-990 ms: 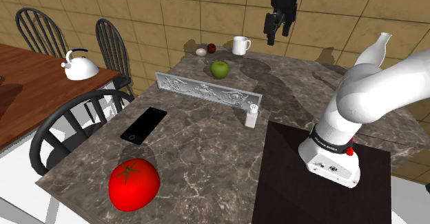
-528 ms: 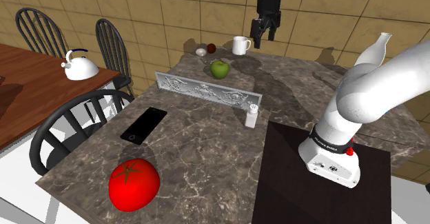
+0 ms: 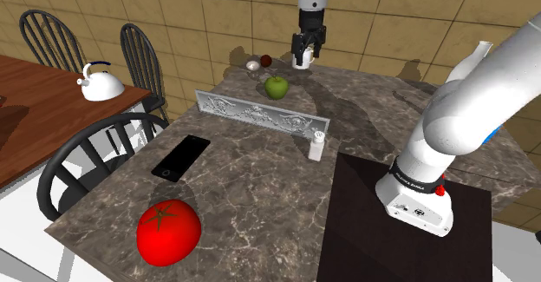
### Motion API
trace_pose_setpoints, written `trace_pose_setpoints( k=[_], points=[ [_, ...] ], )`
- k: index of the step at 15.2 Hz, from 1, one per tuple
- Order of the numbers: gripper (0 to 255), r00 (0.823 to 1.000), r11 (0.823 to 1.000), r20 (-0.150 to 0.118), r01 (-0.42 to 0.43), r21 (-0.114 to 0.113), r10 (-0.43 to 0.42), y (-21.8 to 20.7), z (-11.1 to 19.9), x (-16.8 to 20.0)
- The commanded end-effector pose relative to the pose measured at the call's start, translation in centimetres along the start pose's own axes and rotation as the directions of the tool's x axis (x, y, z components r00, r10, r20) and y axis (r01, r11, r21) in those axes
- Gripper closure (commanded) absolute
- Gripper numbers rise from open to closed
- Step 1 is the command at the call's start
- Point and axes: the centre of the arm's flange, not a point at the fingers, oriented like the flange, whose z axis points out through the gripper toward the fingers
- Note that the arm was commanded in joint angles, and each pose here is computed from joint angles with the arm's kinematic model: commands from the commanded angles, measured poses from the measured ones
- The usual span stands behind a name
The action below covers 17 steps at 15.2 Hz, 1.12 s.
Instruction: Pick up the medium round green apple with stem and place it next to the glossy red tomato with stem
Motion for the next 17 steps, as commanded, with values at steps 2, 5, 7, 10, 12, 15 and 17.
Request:
trace_pose_setpoints(
  k=[2, 5, 7, 10, 12, 15, 17],
  points=[
    [0, 1.000, 1.000, -0.006, 0.005, 0.018, -0.005, 0.5, 1.5, 3.7],
    [0, 1.000, 0.999, -0.011, 0.011, 0.037, -0.010, 0.9, 3.2, 7.3],
    [0, 1.000, 0.999, -0.014, 0.014, 0.050, -0.013, 1.2, 4.3, 9.6],
    [0, 1.000, 0.997, -0.019, 0.020, 0.069, -0.018, 1.5, 5.9, 13.2],
    [0, 1.000, 0.997, -0.020, 0.021, 0.073, -0.019, 1.5, 6.7, 13.9],
    [0, 1.000, 0.997, -0.020, 0.021, 0.073, -0.019, 1.4, 8.3, 13.9],
    [0, 1.000, 0.997, -0.020, 0.021, 0.073, -0.019, 1.4, 9.4, 14.0]
  ],
)
